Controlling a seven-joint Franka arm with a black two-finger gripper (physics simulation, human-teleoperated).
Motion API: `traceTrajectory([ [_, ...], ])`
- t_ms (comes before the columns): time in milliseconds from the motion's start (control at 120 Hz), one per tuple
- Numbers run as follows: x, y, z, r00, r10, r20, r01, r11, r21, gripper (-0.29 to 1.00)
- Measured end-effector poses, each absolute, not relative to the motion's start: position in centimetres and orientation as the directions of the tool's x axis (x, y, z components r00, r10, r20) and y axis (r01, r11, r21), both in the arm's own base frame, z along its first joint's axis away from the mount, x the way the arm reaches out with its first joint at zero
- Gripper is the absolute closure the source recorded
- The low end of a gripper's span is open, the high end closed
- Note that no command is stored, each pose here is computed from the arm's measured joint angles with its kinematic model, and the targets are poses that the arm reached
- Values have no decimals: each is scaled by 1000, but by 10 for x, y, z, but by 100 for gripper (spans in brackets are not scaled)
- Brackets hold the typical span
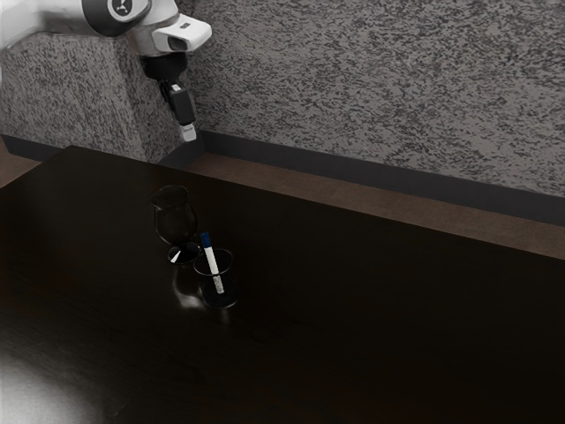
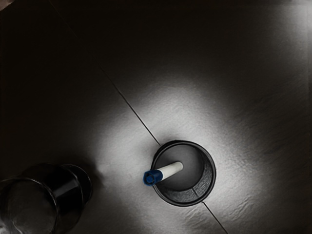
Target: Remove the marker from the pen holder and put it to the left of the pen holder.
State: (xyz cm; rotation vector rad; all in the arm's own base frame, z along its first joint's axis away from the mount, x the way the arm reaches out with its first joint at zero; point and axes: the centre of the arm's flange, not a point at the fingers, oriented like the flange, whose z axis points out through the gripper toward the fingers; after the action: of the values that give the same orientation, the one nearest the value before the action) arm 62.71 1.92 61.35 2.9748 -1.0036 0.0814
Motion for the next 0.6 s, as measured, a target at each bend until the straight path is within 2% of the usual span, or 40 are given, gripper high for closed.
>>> traceTrajectory([
  [83, 623, -9, 639, 765, -639, 86, -637, -769, -48, 0],
  [133, 626, -25, 632, 747, -660, 80, -659, -751, -39, 0],
  [258, 655, -39, 559, 714, -700, -14, -699, -714, 16, 0],
  [383, 673, -20, 483, 715, -691, -103, -685, -722, 98, 0],
  [600, 655, 11, 399, 745, -637, -197, -593, -769, 240, 22],
])
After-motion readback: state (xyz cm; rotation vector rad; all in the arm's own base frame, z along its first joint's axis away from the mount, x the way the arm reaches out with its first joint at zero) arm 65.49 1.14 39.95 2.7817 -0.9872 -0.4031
